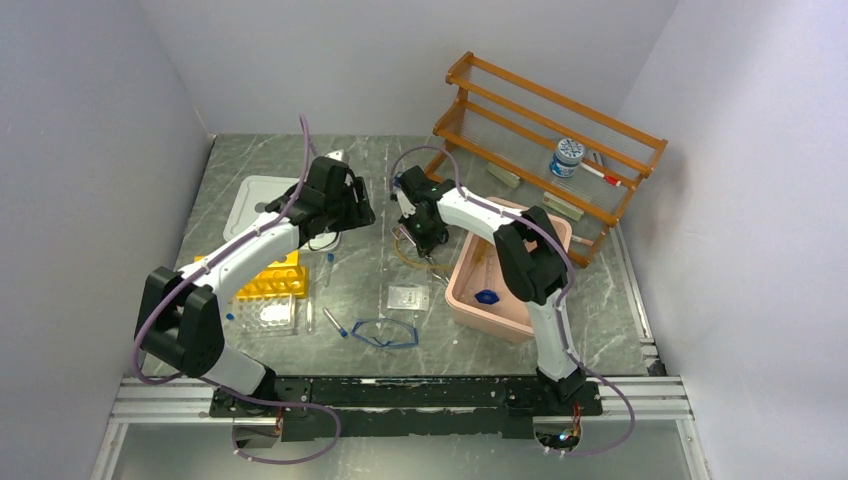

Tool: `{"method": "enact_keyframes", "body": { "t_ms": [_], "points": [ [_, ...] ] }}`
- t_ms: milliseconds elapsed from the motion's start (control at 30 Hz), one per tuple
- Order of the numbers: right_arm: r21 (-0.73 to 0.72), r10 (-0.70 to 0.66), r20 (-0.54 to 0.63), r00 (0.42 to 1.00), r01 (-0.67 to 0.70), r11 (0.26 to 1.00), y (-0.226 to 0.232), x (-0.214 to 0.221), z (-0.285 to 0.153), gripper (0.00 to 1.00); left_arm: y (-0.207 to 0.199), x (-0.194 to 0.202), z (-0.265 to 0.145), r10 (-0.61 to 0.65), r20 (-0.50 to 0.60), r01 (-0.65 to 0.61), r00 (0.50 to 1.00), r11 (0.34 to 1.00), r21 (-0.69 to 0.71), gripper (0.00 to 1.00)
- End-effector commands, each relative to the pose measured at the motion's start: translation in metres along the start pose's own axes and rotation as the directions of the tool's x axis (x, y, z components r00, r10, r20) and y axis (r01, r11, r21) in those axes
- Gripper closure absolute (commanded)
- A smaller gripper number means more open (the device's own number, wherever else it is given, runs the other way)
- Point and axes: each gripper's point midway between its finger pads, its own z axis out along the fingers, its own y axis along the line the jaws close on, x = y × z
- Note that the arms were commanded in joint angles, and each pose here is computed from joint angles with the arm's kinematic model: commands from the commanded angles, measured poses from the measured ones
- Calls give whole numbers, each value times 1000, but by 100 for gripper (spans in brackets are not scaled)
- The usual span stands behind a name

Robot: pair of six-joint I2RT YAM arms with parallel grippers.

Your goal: Organize the chemistry lab equipment

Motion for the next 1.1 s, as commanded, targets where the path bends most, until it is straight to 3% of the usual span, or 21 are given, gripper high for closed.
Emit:
{"method": "enact_keyframes", "body": {
  "t_ms": [0, 200, 400, 633, 833, 1067],
  "points": [
    [3, -45, 27, 999, 45, 999, -4, 3, 2, 98, -9, -17, -8, -6, 31, 6, 1000, 1000, 30, 33],
    [77, -68, 261, 963, 49, 996, -8, -39, -44, 100, -8, -12, -18, -10, 38, 9, 999, 999, 50, 33],
    [82, -64, 562, 824, 22, 996, 0, -72, -104, 100, -13, -5, -32, -39, 51, 32, 998, 993, 117, 33],
    [44, 6, 765, 644, -61, 997, 2, -96, -144, 100, -17, -2, -41, -65, 71, 53, 995, 984, 168, 33],
    [25, 56, 856, 514, -150, 988, -4, -114, -179, 100, -21, -2, -42, -64, 59, 52, 996, 981, 184, 33],
    [-19, 143, 880, 452, -268, 963, -15, -119, -237, 100, -23, -1, -40, -32, 51, 21, 998, 980, 197, 33]
  ]
}}
